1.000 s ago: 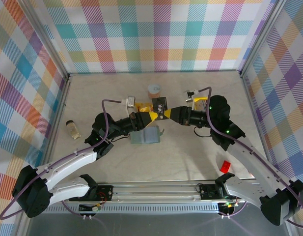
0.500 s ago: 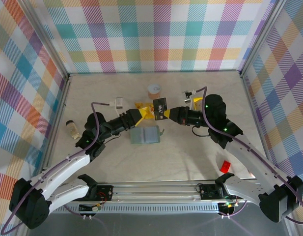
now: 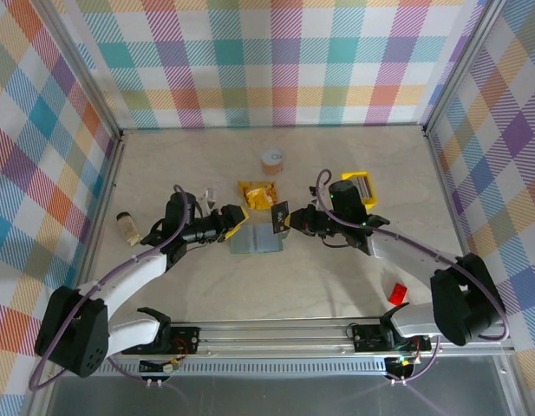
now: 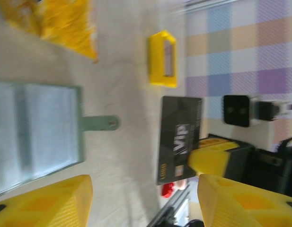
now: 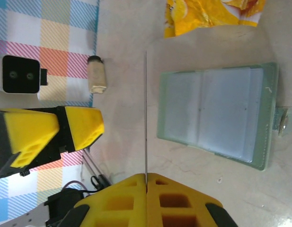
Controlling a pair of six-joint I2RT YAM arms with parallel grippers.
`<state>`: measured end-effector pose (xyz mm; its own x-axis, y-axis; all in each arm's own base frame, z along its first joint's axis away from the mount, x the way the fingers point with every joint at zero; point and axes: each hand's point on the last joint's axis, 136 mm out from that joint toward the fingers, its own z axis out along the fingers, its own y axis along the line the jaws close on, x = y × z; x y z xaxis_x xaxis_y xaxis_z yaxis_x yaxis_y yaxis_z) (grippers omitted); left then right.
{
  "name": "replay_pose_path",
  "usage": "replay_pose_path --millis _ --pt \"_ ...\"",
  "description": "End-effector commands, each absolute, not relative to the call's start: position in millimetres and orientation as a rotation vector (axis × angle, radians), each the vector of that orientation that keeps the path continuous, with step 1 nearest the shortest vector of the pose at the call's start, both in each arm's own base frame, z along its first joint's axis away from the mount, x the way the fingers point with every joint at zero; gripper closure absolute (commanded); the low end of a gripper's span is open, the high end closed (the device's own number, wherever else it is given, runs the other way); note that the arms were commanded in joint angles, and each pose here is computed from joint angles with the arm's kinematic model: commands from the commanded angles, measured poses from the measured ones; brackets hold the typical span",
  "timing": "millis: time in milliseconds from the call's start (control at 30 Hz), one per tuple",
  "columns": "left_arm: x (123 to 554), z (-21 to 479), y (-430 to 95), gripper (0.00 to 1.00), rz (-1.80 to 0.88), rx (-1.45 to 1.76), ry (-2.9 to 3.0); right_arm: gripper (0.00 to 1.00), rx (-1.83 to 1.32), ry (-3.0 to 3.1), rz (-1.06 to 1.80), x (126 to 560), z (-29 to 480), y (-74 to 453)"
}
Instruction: Put the credit cards into the card holder
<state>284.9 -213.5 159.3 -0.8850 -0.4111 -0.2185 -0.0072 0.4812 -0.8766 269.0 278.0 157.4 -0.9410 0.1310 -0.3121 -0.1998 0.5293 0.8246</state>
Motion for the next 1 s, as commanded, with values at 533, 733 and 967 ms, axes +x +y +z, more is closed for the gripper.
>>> replay_pose_path --millis 533,733,967 --pt "288.6 90.8 -193.7 0.43 -1.013 -0.245 2.613 1.00 -0.159 2.435 1.336 278.1 94.9 339.6" --pt "292.5 81.6 -199.6 0.42 -1.044 -0.225 2.631 1.00 -0.140 2.459 1.319 275.5 82.6 345.2" --pt "297.2 73.7 -201.8 0.47 -1.046 -0.215 2.629 1.00 -0.125 2.480 1.266 273.7 72.9 340.9"
